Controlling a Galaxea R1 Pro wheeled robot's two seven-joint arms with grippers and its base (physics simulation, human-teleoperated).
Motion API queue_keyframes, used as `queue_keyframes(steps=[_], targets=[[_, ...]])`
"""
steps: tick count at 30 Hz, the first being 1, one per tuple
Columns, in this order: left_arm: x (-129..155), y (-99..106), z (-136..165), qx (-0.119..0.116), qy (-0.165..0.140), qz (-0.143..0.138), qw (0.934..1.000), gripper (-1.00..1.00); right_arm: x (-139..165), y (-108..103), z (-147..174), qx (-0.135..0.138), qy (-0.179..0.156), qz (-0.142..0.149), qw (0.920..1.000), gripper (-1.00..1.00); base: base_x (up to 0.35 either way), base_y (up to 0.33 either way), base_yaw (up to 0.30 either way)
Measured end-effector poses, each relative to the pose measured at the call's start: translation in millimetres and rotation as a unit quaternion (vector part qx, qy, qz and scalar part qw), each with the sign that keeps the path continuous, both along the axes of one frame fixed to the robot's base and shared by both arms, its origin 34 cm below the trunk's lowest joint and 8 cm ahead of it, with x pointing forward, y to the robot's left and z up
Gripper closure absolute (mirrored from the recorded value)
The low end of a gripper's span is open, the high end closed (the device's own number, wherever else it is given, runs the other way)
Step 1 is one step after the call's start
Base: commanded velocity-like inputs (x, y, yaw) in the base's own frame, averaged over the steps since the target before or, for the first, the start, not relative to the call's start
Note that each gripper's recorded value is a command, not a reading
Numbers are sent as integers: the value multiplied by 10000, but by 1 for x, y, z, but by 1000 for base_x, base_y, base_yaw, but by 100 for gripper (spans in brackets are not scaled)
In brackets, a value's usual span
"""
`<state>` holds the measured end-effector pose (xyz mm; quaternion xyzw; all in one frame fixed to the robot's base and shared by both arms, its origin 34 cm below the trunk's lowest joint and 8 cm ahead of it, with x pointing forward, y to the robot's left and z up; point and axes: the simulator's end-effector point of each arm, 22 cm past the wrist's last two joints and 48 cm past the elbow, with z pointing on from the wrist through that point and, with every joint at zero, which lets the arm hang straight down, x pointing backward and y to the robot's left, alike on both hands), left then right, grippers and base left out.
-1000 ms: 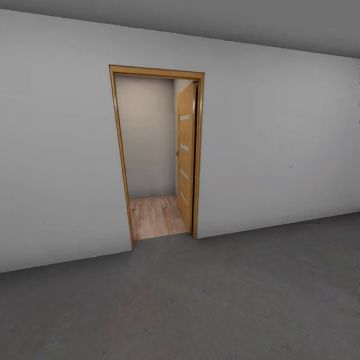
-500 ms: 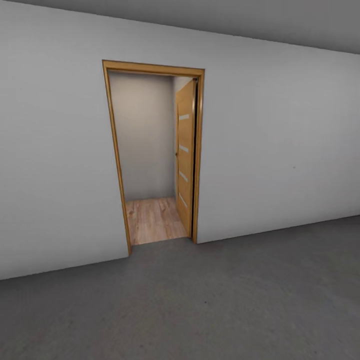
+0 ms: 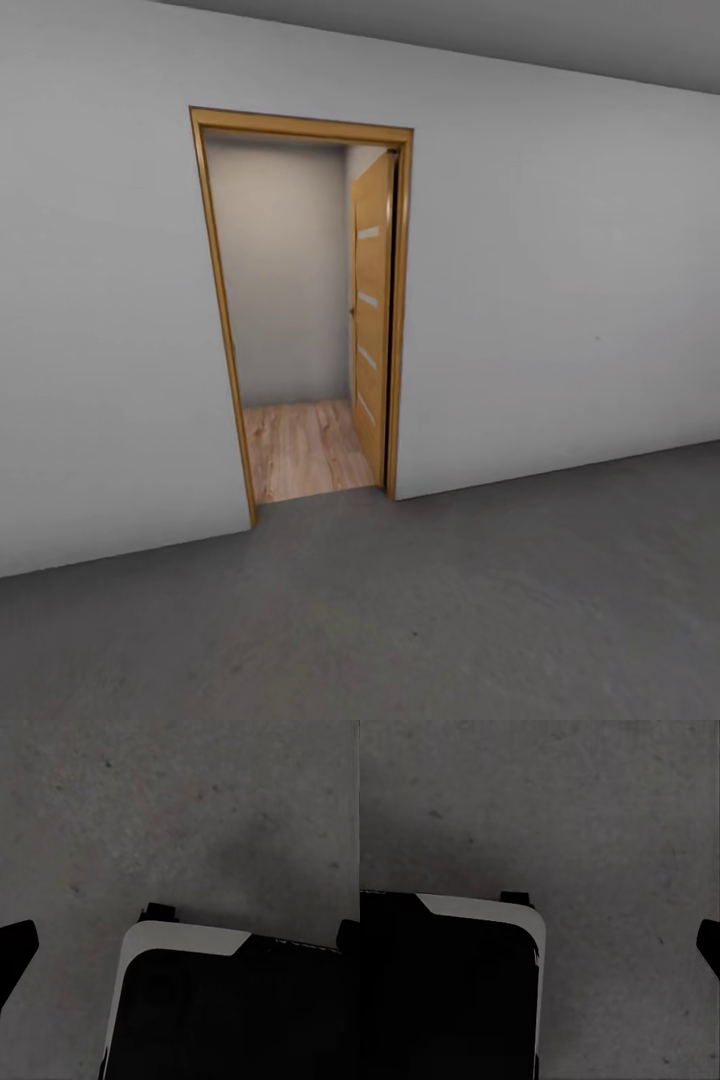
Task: Move the two storage containers from the living room to the garage. In the garage, place one container on the floor and stack the other container on top of it (either order is fine).
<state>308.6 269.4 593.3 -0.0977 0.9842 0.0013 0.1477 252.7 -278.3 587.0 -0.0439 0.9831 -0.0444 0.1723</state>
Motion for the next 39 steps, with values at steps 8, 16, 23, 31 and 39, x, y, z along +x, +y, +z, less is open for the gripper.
queue_keyframes(steps=[8,16,23,31,39], targets=[[0,0,0,-4,6,-4,10000,-100,0,1,0,10,-2,-6,10000,-100,323,0,0],[-1,0,0,-7,23,-5,10000,-100,0,6,0,40,7,-12,10000,-100,323,0,0],[-1,-1,0,-9,23,-5,10000,-100,0,5,0,38,-8,-22,10000,-100,323,0,83],[0,0,0,-9,5,-5,10000,-100,2,6,0,41,-26,-27,10000,-100,323,0,238],[1,0,1,-7,-11,-6,10000,-100,2,5,1,33,-35,-30,10000,-100,323,0,110]])
